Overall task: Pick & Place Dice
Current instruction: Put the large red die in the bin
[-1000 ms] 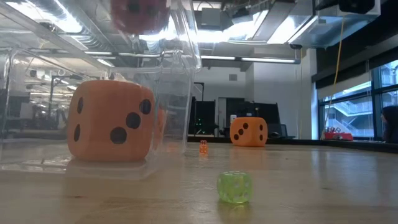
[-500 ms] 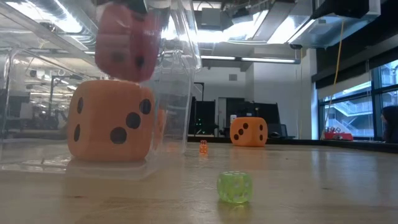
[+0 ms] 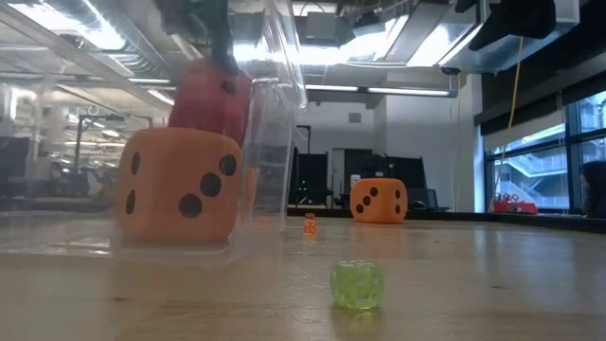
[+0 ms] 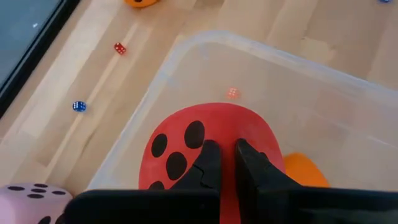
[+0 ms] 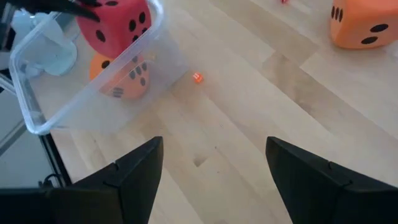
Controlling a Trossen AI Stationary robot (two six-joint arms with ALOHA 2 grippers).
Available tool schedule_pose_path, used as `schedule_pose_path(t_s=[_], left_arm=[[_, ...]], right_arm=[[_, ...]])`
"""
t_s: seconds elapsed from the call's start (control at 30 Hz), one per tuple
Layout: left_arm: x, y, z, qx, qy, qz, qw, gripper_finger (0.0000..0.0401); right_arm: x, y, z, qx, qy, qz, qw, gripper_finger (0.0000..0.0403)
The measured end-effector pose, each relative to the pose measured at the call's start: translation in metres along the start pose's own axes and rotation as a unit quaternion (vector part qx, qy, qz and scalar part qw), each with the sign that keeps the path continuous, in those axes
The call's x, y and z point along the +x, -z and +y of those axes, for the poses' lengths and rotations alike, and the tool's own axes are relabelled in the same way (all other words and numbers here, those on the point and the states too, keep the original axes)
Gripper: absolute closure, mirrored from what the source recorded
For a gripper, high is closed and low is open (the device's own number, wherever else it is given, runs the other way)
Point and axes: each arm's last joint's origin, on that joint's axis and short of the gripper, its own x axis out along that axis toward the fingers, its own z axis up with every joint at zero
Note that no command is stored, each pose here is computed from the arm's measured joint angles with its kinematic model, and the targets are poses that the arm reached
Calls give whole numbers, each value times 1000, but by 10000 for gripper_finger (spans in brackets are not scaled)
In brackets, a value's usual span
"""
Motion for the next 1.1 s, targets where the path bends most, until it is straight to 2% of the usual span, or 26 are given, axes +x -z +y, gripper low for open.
schedule_pose_path(t_s=[0.43,0.73,1.1], left_arm=[[4,-1,2,7,-6,5,1000,399],[15,2,-6,34,-3,24,999,399],[17,2,-6,25,-6,25,999,398]], right_arm=[[-2,9,5,-13,-3,5,1000,120],[-3,10,5,-16,-2,6,1000,120],[-3,10,5,-16,-2,6,1000,120]])
